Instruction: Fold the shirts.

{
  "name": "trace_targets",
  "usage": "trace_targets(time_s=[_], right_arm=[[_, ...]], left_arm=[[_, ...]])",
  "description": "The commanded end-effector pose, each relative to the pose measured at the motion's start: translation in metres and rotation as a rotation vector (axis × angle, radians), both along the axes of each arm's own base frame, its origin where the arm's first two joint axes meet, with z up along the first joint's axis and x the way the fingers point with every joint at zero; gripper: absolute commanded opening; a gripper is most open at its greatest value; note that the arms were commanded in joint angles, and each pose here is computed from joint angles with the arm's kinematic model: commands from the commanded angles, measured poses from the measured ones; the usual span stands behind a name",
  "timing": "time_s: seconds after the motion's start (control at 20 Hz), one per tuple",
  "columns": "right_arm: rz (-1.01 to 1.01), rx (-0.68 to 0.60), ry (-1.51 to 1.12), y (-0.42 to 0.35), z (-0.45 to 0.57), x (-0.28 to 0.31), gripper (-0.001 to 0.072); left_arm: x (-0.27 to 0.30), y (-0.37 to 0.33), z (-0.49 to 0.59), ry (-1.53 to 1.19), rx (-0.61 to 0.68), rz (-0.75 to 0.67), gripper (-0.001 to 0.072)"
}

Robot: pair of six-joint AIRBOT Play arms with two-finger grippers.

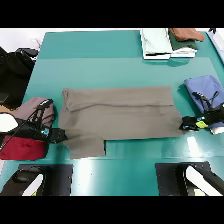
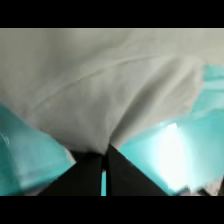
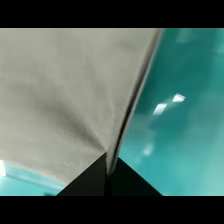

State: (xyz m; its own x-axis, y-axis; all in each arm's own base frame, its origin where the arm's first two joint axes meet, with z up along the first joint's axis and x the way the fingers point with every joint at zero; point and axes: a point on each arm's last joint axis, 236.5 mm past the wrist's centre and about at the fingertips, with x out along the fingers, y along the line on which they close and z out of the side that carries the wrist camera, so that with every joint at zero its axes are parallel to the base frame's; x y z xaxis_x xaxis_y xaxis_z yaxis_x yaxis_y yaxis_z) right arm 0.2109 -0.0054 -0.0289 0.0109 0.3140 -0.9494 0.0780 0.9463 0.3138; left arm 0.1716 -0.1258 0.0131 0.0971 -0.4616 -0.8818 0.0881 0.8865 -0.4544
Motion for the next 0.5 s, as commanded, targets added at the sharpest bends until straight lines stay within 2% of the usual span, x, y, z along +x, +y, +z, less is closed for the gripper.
trace_targets(time_s=[0.0,0.3,0.45], right_arm=[[0.015,-0.109,-0.038,-0.014,0.022,-0.017,0.0014],[-0.035,-0.12,-0.104,-0.031,0.037,0.037,0.0014],[-0.051,-0.042,-0.159,-0.025,0.043,0.091,0.0013]], left_arm=[[-0.028,0.001,0.009,0.06,0.0,-0.031,0.0022],[0.072,0.024,0.035,-0.263,0.099,0.077,0.0023],[0.125,0.023,0.032,-0.303,0.116,0.082,0.0023]])
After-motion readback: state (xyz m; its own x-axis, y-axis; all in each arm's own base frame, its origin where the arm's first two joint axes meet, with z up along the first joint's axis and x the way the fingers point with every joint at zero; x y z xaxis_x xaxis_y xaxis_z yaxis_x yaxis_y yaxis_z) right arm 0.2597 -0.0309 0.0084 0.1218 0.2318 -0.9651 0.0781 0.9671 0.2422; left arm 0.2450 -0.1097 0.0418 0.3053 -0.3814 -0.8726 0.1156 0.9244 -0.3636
